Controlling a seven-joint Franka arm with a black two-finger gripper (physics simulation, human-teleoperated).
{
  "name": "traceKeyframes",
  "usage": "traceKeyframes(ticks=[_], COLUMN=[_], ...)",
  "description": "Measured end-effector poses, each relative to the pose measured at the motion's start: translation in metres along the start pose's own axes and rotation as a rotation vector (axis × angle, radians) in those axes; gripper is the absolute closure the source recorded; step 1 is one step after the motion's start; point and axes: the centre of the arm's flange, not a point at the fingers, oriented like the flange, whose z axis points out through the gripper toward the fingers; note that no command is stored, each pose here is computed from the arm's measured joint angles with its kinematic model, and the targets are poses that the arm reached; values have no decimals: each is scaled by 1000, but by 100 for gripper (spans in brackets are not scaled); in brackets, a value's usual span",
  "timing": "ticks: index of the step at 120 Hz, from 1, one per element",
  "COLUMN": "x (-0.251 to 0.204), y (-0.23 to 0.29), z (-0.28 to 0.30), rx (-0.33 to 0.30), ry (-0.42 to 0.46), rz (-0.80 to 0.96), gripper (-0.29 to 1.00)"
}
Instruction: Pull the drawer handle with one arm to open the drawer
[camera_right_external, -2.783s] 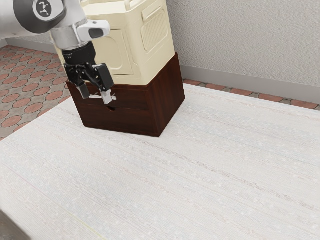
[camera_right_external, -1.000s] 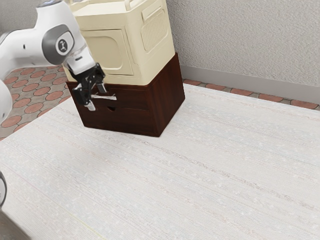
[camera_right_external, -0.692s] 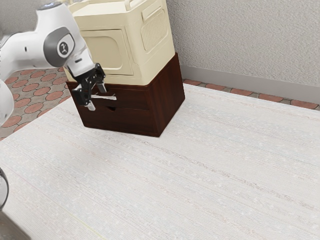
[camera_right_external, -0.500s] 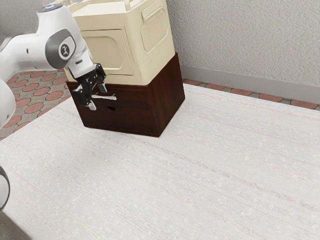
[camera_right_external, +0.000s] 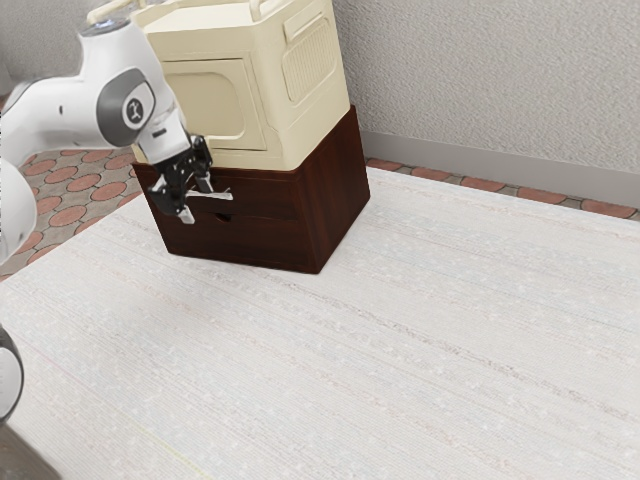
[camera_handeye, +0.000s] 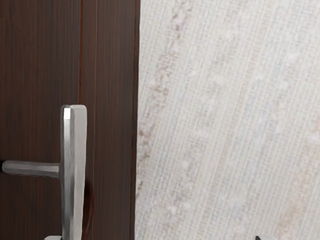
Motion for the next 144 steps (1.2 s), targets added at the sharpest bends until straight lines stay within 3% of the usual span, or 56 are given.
traceKeyframes(ticks=[33,56,69,144], x=[1,-3,-3,-7], y=[2,22,30,81], z=[14,7,5,-9], rx=[-25,-47,-55,-72], ry=[10,27,41,75], rz=[7,-9,-23,-114], gripper=[19,27,25,27])
